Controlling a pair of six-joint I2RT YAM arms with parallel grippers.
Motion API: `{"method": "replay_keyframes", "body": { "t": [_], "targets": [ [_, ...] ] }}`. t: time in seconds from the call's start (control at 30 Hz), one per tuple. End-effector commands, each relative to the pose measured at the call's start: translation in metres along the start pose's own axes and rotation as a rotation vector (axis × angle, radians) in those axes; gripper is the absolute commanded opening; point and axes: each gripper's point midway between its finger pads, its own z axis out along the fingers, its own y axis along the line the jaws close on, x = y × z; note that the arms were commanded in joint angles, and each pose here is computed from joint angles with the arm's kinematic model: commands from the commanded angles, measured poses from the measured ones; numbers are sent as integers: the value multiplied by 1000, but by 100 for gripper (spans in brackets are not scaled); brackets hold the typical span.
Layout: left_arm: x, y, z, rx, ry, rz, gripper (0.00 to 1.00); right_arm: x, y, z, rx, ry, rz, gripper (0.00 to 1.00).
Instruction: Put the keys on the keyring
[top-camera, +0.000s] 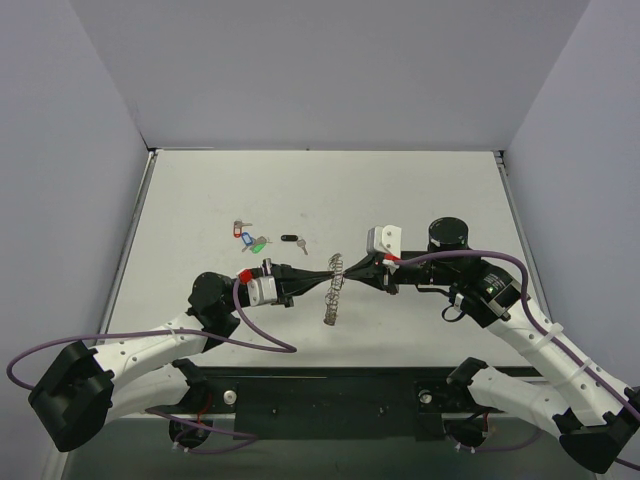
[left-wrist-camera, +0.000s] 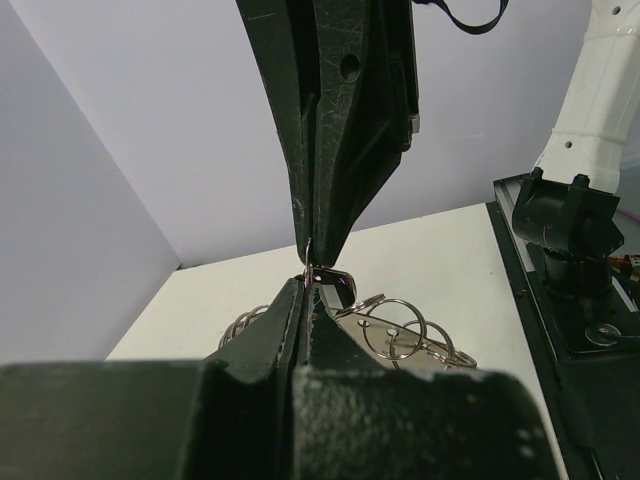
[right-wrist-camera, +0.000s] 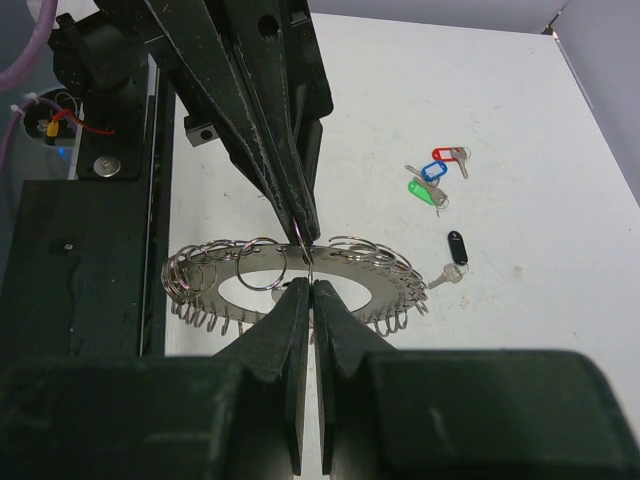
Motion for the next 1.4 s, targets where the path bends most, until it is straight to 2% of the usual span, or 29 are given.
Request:
{"method": "replay_keyframes", "body": {
  "t": [0.0, 1.37],
  "targets": [
    [-24, 11, 3, -36, -69, 69, 0, -23, -3, -4, -4, -59, -47, 0],
    [-24, 4, 5, 8, -70, 56, 0, -18, -5, -1, 9, -54, -35, 0]
  ]
}}
